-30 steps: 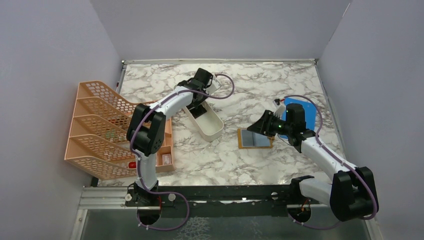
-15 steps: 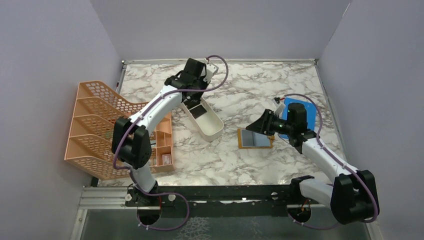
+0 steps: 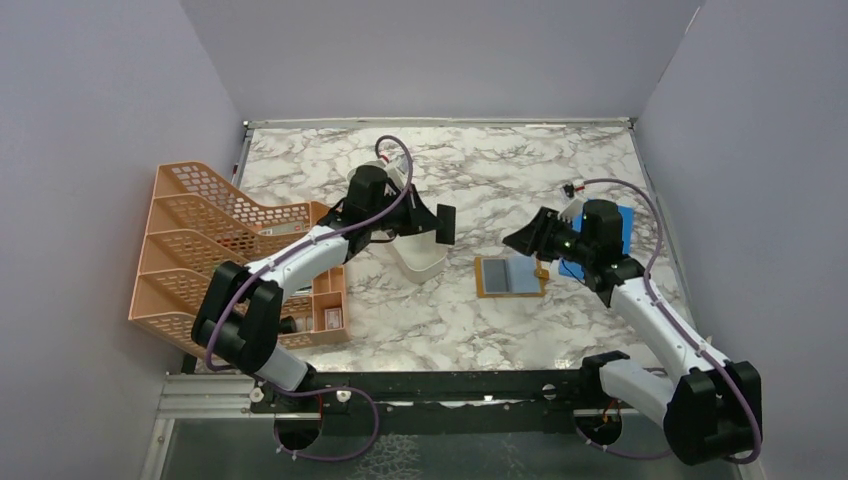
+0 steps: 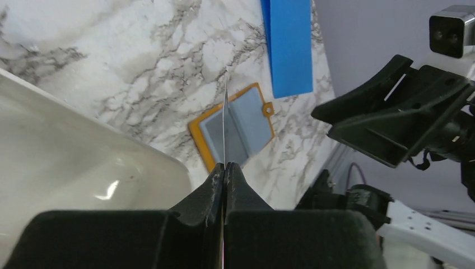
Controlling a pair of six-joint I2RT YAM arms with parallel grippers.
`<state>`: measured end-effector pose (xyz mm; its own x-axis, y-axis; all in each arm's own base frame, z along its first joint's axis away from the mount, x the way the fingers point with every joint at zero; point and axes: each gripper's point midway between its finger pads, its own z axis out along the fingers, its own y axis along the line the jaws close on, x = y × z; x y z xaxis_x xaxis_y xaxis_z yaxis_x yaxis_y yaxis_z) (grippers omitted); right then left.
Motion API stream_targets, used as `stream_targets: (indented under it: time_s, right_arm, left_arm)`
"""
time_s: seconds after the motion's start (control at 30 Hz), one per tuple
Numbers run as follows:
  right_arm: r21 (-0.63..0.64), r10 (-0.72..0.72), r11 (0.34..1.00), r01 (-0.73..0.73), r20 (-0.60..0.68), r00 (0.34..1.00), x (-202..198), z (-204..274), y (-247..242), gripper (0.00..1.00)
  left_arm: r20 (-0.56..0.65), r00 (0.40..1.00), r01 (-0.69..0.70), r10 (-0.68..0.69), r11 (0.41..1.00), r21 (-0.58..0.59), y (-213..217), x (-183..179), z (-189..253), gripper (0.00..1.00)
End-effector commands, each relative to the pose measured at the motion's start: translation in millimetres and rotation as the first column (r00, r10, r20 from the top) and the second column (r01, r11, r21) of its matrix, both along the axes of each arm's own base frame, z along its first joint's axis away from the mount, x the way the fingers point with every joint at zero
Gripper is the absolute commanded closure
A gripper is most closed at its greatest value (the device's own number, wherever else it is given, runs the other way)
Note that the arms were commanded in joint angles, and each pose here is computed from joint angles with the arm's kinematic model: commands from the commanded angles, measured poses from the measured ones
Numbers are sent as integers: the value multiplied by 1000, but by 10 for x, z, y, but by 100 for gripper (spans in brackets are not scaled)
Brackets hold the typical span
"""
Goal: Put the credit cards into the card holder
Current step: Insert the credit card into the card holder.
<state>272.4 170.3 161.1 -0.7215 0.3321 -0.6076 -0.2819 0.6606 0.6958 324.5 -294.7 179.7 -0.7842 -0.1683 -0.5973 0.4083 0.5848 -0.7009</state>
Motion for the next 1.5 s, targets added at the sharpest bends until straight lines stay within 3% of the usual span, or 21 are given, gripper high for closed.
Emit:
stream_targets:
  time_s: [0.0, 0.23, 0.47, 0.97, 1.27, 1.47]
  right_arm:
    - [-337, -257, 910, 243, 3, 966, 282, -287, -616, 50]
    - [-444, -371, 845, 299, -83, 925, 394, -745, -814, 48]
    - [-488, -471, 807, 333, -191, 861, 310, -1072, -954, 43]
    - [-364, -365, 899, 243, -314, 876, -76, -1285, -689, 51]
    - [-458, -445, 838, 296, -260, 857, -60, -1318, -907, 52]
    - [-464, -436, 839, 283, -263, 861, -65, -1360, -906, 52]
  left_arm:
    - [-17, 1000, 19, -24, 967, -255, -260, -182, 544, 100]
    - [-69, 997, 6, -24, 970, -245, -598, -317, 387, 100]
    - [-124, 990, 46, -69, 983, -177, -1050, -423, -58, 100]
    - [-240, 969, 52, -62, 997, -49, -1221, -458, -935, 100]
    - [-250, 964, 87, -93, 996, -37, -1337, -478, -1070, 100]
    - [-258, 960, 105, -106, 994, -21, -1348, -484, -1176, 100]
